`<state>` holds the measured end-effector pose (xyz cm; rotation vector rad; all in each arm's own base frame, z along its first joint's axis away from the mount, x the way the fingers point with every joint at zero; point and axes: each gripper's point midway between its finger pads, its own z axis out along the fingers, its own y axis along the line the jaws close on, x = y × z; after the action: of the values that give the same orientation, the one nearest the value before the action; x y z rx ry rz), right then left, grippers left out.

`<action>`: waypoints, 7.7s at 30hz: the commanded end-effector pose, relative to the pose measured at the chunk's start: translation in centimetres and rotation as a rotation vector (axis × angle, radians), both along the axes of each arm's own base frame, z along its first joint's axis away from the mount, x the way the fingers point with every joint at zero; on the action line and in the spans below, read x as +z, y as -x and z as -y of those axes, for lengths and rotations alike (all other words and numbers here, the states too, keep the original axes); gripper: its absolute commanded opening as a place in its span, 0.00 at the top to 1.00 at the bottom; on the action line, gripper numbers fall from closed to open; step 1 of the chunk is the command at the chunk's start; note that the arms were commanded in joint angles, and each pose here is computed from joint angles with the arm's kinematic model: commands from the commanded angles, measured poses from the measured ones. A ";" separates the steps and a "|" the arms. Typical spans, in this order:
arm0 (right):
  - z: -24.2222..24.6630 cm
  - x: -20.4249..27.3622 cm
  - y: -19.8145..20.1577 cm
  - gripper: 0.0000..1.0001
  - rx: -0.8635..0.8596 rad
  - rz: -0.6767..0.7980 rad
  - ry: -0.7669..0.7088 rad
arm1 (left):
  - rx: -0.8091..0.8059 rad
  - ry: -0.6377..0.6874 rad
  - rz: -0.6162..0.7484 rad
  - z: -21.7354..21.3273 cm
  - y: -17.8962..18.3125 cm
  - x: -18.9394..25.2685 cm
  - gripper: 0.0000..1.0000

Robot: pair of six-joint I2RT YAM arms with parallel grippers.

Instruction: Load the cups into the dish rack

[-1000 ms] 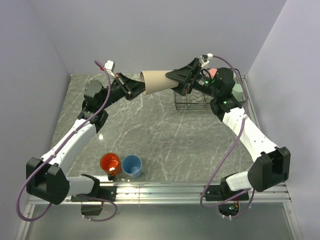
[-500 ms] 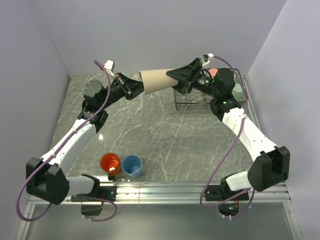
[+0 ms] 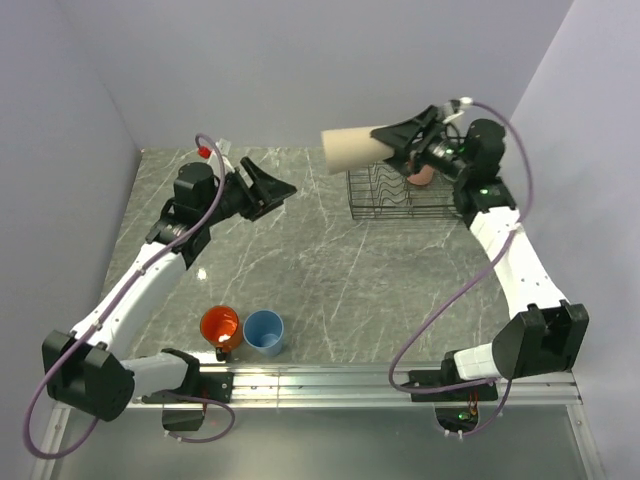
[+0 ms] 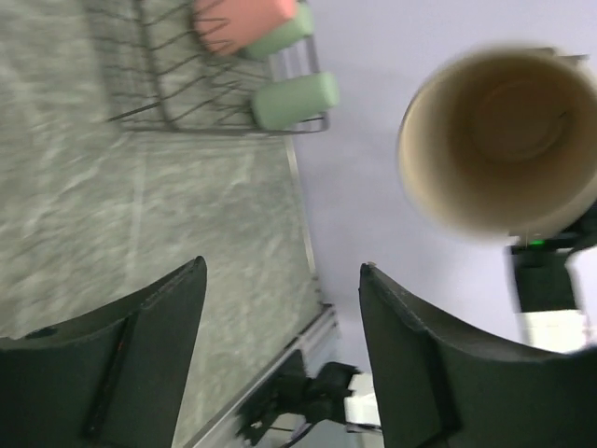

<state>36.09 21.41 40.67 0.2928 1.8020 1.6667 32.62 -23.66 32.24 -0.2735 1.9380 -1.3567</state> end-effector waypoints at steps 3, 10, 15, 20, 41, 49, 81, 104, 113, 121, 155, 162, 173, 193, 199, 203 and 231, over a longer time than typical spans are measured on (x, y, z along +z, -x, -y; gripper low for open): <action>6.1 2.2 -1.4 1.00 -0.231 0.128 0.261 | 0.125 -0.183 -0.018 -4.0 1.5 -2.6 0.28; 16.2 -1.4 -6.0 1.00 -0.660 -0.031 0.670 | 0.193 -0.333 -0.115 -6.9 3.3 -6.4 0.30; 22.5 -4.3 -8.4 1.00 -0.870 -0.184 0.961 | 0.203 -0.377 -0.125 -7.8 4.2 -6.9 0.31; 24.8 -6.8 -10.2 1.00 -0.915 -0.270 1.096 | 0.203 -0.403 -0.143 -8.3 5.0 -7.1 0.32; 26.6 -19.3 -18.6 1.00 -0.867 -0.424 1.278 | 0.274 -0.413 -0.249 -10.7 9.6 -7.4 0.34; 27.3 -21.4 -19.8 1.00 -0.912 -0.424 1.333 | 0.286 -0.411 -0.282 -11.1 10.7 -7.7 0.34; 27.3 -23.3 -20.0 0.04 -0.974 -0.416 1.424 | 0.274 -0.382 -0.323 -10.7 11.0 -9.2 0.36; 27.1 -9.5 -14.0 0.01 -1.140 -0.254 1.220 | 0.267 -0.581 -0.459 -13.2 13.7 -13.0 0.37; 17.1 -7.0 -9.0 0.00 -0.886 -0.132 1.090 | 0.190 -0.627 -0.572 -13.1 16.0 -16.9 0.39; 11.5 -12.0 -2.6 0.00 -0.658 -0.145 1.062 | 0.267 -0.720 -0.647 -14.9 15.7 -18.9 0.40; 14.6 -11.3 5.2 0.00 -0.616 -0.080 1.133 | -0.158 -0.498 -0.271 -8.1 17.5 -12.1 0.50; 14.1 -12.4 5.1 0.00 -0.591 -0.097 1.124 | -0.200 -0.512 -0.304 -8.5 19.5 -12.9 0.51; 14.3 -13.5 5.6 0.00 -0.591 -0.121 1.131 | -0.169 -0.611 -0.391 -9.9 19.9 -16.4 0.50; 15.5 -14.2 6.0 0.00 -0.619 -0.146 1.170 | -0.257 -0.642 -0.420 -7.7 19.1 -19.9 0.71; 15.9 -13.9 5.7 0.00 -0.634 -0.142 1.164 | -0.259 -0.678 -0.400 -7.1 18.6 -19.3 1.00; 15.7 -13.1 5.4 0.00 -0.626 -0.123 1.143 | -0.233 -0.644 -0.334 -6.3 17.0 -16.4 1.00; -0.5 2.2 4.6 0.00 0.021 0.022 -0.009 | -0.309 0.450 0.233 0.7 4.7 8.4 1.00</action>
<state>32.70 20.24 39.97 0.3458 1.8642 1.5308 29.25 -24.43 37.78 -0.1054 1.6691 -1.8250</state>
